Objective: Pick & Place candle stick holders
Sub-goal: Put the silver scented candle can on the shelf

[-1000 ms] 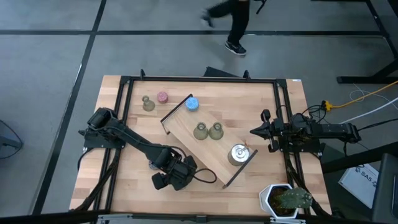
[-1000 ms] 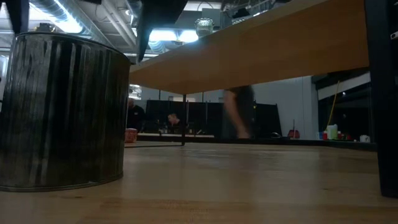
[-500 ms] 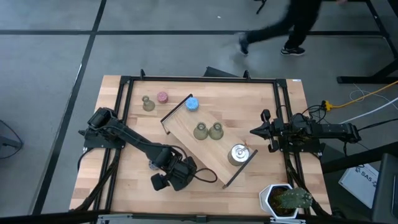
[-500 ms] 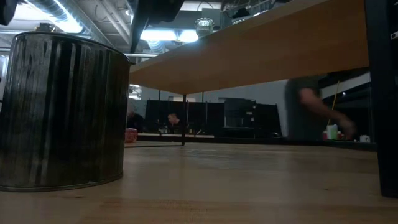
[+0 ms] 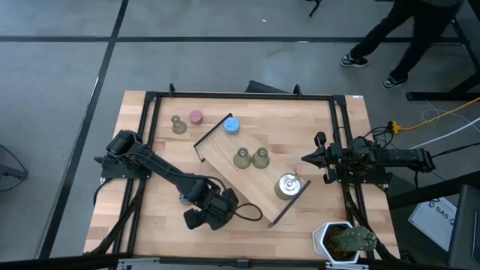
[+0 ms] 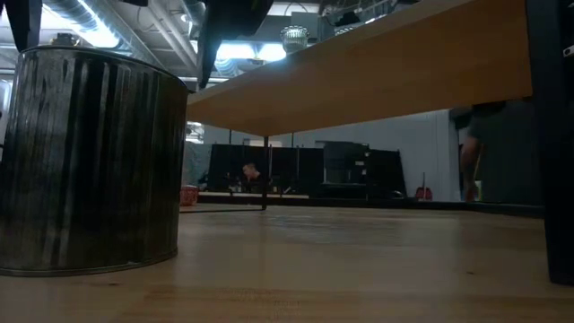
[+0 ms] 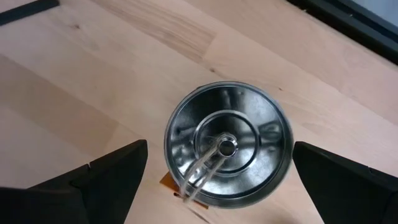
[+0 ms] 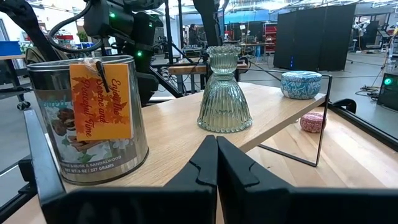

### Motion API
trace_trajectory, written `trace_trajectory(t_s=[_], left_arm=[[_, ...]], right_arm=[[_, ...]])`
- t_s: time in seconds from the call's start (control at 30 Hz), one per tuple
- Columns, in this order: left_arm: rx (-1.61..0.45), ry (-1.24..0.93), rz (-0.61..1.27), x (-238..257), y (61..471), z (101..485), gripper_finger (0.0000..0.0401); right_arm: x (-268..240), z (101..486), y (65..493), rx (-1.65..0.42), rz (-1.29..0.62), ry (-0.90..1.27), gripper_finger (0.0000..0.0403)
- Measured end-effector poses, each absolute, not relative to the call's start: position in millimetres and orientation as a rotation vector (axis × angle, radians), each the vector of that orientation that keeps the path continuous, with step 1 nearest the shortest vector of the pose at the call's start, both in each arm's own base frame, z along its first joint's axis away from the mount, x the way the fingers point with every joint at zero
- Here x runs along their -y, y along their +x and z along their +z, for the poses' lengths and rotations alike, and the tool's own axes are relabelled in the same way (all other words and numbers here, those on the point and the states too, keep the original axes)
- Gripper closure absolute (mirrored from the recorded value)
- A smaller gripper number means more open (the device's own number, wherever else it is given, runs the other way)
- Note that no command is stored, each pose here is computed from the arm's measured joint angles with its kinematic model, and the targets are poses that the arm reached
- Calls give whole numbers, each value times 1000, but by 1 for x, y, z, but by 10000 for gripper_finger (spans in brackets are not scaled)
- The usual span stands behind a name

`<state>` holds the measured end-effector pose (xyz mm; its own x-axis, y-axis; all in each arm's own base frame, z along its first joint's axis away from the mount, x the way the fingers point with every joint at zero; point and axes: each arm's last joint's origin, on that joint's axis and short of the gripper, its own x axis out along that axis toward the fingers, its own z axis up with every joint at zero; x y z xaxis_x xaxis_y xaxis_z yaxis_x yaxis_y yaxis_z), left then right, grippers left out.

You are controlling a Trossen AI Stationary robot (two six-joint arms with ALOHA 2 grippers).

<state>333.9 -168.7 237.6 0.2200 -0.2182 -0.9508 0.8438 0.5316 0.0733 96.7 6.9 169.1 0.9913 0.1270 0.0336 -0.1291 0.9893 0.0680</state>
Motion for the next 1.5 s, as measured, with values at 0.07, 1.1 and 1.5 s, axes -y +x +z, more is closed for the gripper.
trace_trajectory(t_s=[0.07, 1.1, 1.5], left_arm=[[-1111, 679, -833, 169, 334, 238, 1], [-1133, 681, -850, 172, 340, 222, 1], [-1130, 684, -862, 174, 344, 215, 1]], right_arm=[[-7, 169, 97, 29, 128, 70, 402], [-7, 169, 97, 29, 128, 70, 402], [-7, 169, 97, 29, 128, 70, 402]])
